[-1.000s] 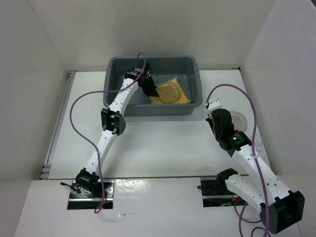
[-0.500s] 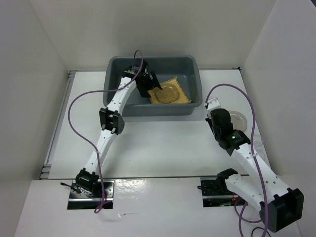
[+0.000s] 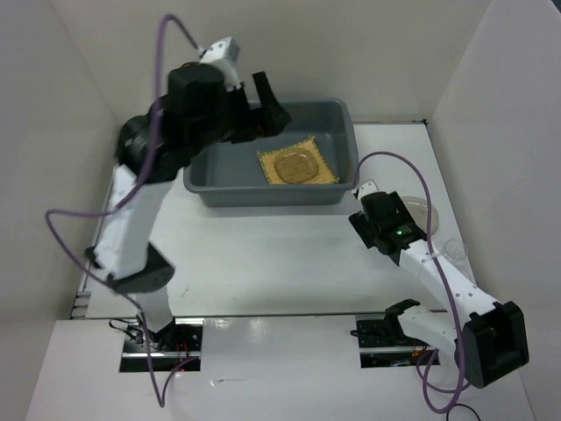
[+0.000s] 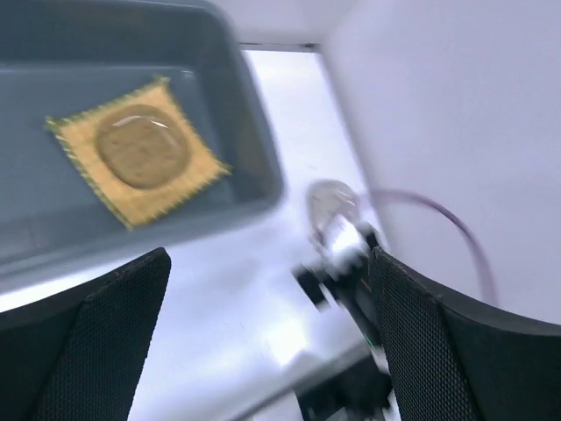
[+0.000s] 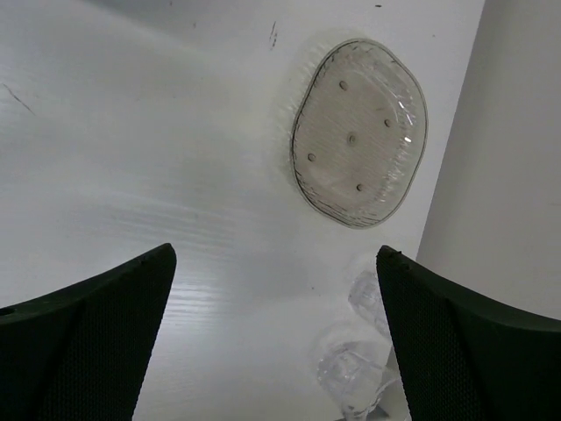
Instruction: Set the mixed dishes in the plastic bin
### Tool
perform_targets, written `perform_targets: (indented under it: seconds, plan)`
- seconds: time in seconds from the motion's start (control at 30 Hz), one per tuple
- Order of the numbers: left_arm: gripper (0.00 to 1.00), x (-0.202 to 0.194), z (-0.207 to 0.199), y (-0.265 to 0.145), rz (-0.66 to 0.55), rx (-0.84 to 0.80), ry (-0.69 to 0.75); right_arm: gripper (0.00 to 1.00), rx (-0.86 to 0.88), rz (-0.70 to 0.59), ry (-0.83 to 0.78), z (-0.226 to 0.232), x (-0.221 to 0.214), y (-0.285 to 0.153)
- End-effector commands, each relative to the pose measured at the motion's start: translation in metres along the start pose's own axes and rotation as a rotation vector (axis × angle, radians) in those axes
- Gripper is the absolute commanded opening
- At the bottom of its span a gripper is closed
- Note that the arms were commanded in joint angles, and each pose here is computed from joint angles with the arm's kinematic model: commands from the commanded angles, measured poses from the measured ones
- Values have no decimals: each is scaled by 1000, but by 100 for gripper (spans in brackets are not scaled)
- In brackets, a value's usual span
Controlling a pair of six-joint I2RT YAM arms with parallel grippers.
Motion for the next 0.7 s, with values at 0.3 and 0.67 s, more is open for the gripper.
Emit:
perform_targets:
  seconds: [0.3, 0.67]
  plan:
    - [100, -81, 75, -130, 8, 117, -41, 98, -59, 168, -186, -16, -33, 48]
    - [100, -100, 98, -157, 78, 195, -22, 71, -93, 373, -126, -17, -45, 123]
Point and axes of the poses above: each gripper's point midway between its finger pads, its own y axis out along the fingers, its own z axis along the line the jaws close on, x = y × z, the point moved 5 cm from there along -y, back along the fingers, and after that the axes turned 9 degrees about y, right-handed, at the moved point
